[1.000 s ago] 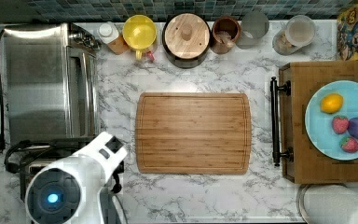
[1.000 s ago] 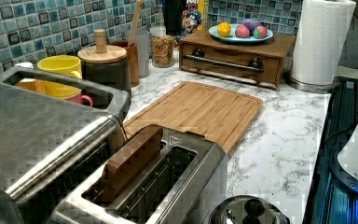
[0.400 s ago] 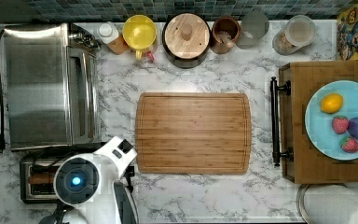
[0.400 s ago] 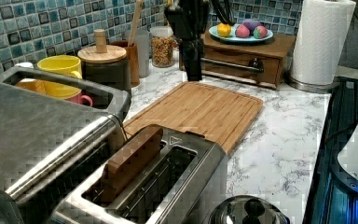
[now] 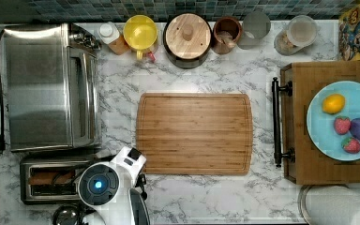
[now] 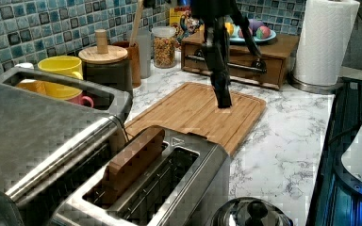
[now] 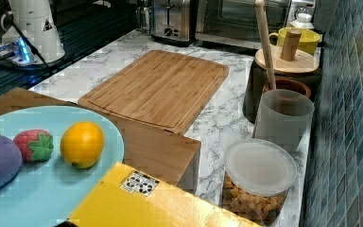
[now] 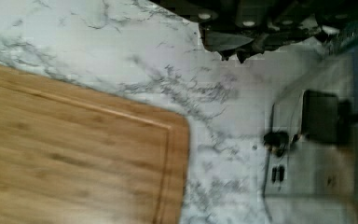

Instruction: Turn on the toaster.

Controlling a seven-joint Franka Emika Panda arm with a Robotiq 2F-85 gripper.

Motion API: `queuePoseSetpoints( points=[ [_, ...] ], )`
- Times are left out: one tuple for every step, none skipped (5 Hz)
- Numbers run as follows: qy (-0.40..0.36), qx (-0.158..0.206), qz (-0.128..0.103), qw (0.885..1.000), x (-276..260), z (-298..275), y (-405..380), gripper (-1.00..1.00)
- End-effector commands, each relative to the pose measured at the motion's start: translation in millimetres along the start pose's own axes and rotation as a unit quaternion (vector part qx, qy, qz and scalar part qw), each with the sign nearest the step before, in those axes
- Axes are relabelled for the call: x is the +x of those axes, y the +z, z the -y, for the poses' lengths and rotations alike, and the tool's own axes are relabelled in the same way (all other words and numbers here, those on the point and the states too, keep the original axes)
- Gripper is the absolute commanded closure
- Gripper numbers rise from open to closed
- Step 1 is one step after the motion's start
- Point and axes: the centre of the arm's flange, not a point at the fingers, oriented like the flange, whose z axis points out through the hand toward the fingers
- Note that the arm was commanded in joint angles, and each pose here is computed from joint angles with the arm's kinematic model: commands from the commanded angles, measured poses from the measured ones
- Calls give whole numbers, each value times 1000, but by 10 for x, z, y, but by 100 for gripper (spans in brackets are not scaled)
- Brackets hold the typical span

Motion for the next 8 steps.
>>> queuePoseSetpoints(
  points=[
    [-15, 80, -113, 990, -132, 278, -289, 100],
    [-3, 92, -114, 989, -76, 247, -314, 100],
    [2, 107, -108, 988, -62, 286, -316, 100],
    [-9, 91, -82, 993, 12, 427, -259, 100],
    [-11, 111, -78, 991, 24, 449, -252, 100],
    [5, 125, -88, 988, 71, 461, -312, 100],
    [17, 124, -91, 988, 131, 458, -280, 100],
    [31, 129, -112, 985, 134, 496, -241, 100]
  ],
)
